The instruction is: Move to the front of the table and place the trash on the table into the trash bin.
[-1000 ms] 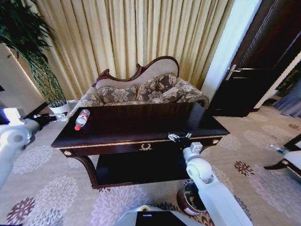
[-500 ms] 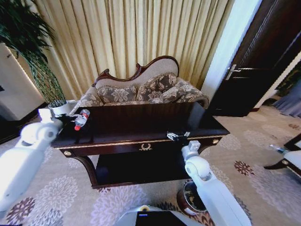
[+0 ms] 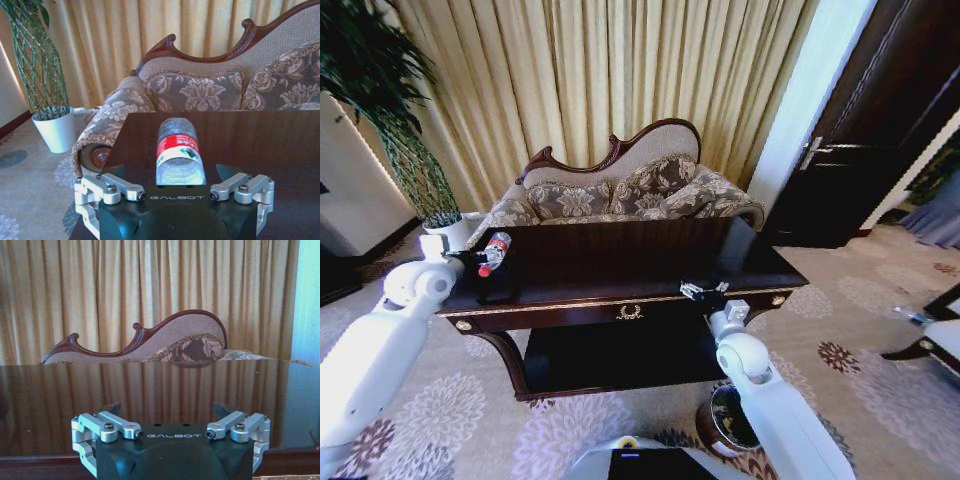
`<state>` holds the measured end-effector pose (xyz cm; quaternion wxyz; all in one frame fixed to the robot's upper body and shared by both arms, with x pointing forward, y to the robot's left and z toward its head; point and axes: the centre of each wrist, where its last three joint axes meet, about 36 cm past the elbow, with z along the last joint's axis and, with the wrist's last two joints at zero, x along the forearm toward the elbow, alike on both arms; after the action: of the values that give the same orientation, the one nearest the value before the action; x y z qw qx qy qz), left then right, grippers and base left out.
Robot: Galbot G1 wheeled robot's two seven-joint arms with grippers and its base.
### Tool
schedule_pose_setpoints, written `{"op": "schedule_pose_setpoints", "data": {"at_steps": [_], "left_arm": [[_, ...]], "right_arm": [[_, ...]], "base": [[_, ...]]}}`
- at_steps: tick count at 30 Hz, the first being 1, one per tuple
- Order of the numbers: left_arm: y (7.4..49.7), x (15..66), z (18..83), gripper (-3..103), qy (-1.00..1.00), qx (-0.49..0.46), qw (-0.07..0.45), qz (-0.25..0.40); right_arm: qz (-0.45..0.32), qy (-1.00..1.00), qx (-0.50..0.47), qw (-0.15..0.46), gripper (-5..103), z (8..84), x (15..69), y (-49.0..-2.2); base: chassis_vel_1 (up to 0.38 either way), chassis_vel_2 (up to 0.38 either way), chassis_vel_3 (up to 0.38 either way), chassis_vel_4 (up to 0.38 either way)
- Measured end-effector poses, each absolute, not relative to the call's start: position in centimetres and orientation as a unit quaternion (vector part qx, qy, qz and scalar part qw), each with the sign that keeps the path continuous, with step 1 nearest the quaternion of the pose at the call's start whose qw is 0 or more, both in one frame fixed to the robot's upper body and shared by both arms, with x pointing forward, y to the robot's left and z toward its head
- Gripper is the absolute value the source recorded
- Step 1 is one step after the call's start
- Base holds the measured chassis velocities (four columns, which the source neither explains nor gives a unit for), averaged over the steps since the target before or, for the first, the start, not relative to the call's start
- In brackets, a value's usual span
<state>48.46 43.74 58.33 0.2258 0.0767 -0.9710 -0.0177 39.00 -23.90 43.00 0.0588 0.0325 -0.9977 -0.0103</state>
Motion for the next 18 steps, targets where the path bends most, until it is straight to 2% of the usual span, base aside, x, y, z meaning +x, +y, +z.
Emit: {"op": "schedule_pose_setpoints", "data": {"at_steps": [18], "left_arm": [[45.0, 49.6, 56.9, 100, -0.968, 0.080, 0.239, -0.003]], "right_arm": [[-0.010, -0.998, 0.026, 0.053, 100, 43.2, 38.5, -24.5]], "base": [[0.000, 0.000, 0.000, 0.000]]}}
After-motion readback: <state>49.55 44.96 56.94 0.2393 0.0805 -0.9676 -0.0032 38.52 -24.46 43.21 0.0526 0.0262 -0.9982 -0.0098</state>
